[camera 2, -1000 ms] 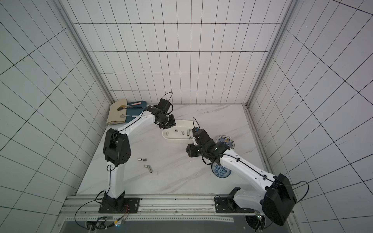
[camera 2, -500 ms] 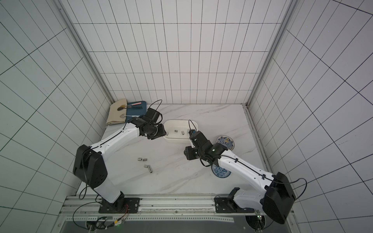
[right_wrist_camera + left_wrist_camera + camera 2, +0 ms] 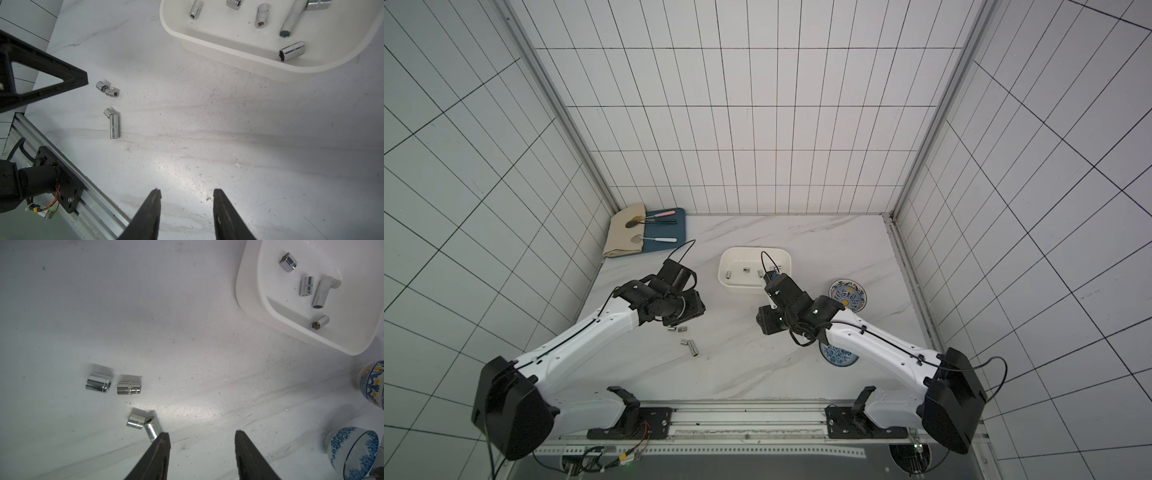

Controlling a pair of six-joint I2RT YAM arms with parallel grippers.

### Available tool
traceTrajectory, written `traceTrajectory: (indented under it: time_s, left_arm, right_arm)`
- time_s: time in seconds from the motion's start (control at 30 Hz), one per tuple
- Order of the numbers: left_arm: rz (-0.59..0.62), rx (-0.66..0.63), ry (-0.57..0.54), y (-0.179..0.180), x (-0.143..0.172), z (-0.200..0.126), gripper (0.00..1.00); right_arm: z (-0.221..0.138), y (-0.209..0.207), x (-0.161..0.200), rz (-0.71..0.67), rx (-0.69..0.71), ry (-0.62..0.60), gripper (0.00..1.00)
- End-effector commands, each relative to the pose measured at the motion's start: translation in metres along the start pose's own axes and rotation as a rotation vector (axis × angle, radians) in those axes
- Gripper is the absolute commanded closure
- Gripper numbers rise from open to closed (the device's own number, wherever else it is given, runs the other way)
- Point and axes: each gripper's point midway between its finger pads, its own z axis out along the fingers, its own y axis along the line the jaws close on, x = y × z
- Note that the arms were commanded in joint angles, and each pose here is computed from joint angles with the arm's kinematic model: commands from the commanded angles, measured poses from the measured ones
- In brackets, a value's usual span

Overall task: Put the socket on the desktop into the storage box
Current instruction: Pick up the socket head from the center of the board.

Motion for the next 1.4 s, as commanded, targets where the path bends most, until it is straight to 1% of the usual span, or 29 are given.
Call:
traceTrajectory:
  time_s: [0.0, 0.13, 0.3, 0.43, 0.5, 0.6, 0.77, 0.9, 1.37]
  left_arm:
    - [-0.043, -0.024, 0.004, 0.012, 0.014, 0.002, 0.46]
    - [-0.064, -0.054, 0.016, 0.025, 0.031, 0.006, 0.46]
    - [-0.099, -0.071, 0.043, 0.039, 0.051, 0.013, 0.46]
    - [-0.117, -0.081, 0.047, 0.046, 0.058, 0.017, 0.46]
    - [-0.121, -0.092, 0.054, 0.049, 0.06, 0.02, 0.45]
    - [-0.126, -0.109, 0.06, 0.053, 0.063, 0.025, 0.45]
    - [-0.129, -0.124, 0.062, 0.056, 0.064, 0.034, 0.46]
    - [-0.127, -0.143, 0.08, 0.057, 0.066, 0.044, 0.47]
    - [-0.098, -0.2, 0.082, 0.057, 0.059, 0.065, 0.53]
  right_arm:
    - [-0.003, 0.012, -0.015, -0.015, -0.01, -0.037, 0.55]
    - [0.003, 0.017, -0.01, -0.041, -0.003, -0.021, 0.55]
    - [0.005, 0.027, -0.006, -0.075, -0.03, -0.011, 0.54]
    - [0.007, 0.032, -0.001, -0.092, -0.043, 0.0, 0.53]
    - [0.007, 0.039, 0.003, -0.112, -0.075, 0.005, 0.54]
    - [0.007, 0.049, 0.011, -0.148, -0.11, 0.015, 0.53]
    - [0.011, 0.053, 0.02, -0.175, -0.111, 0.036, 0.53]
    - [0.011, 0.053, 0.021, -0.178, -0.11, 0.037, 0.54]
    - [0.014, 0.047, 0.023, -0.167, -0.082, 0.036, 0.54]
